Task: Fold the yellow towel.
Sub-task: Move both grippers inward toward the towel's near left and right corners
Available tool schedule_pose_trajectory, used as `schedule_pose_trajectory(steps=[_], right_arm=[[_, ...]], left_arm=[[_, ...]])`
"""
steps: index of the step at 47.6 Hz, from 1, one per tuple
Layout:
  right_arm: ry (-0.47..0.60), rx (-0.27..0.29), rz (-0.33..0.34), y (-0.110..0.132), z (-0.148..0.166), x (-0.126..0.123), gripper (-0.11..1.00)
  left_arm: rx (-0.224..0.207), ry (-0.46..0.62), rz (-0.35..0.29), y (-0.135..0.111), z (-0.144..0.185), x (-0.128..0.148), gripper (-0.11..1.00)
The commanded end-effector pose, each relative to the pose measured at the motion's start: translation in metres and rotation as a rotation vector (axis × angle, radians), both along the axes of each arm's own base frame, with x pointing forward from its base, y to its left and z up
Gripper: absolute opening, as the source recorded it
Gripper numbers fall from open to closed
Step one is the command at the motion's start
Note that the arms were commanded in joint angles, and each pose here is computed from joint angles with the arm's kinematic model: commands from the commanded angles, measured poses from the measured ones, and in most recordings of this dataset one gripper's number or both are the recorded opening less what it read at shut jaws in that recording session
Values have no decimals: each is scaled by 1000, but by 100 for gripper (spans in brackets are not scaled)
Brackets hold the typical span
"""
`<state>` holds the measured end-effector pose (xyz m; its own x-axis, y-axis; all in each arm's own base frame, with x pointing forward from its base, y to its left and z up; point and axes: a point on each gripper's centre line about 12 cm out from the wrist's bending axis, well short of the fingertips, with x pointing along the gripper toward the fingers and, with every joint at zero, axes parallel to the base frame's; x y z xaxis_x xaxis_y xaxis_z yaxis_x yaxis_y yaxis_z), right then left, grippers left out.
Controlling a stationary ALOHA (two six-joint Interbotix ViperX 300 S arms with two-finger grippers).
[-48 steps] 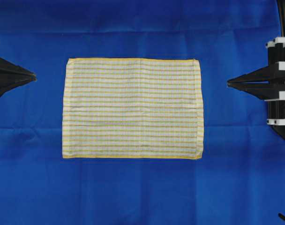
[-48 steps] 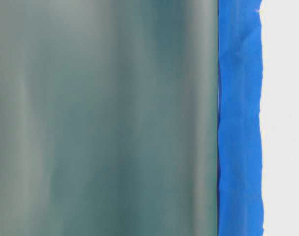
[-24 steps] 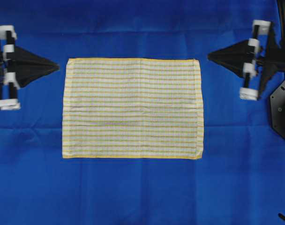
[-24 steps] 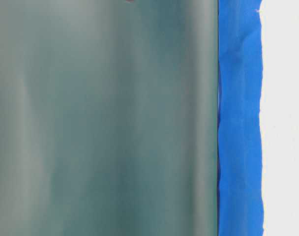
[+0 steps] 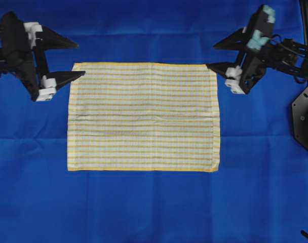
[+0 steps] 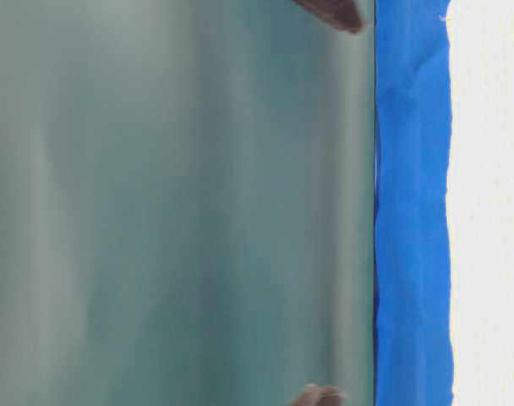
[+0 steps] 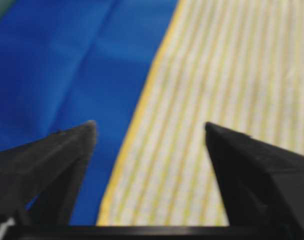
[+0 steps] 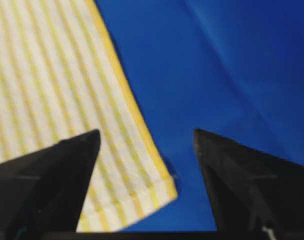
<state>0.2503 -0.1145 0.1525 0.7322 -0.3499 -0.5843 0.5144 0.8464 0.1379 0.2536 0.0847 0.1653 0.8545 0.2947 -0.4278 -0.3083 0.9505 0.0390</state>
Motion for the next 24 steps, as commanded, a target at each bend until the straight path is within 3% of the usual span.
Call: schedule_pose_trajectory(steps=[1, 10, 24], right_arm=[[-7, -3, -21, -8, -3, 7, 76], [35, 14, -66, -21, -24, 5, 70], [104, 48, -87, -25, -49, 3, 70]], left_arm=[[-4, -8, 28, 8, -5, 5, 76], [-40, 42, 82, 21, -35, 6, 72], [-62, 99, 101, 27, -72, 10, 72]])
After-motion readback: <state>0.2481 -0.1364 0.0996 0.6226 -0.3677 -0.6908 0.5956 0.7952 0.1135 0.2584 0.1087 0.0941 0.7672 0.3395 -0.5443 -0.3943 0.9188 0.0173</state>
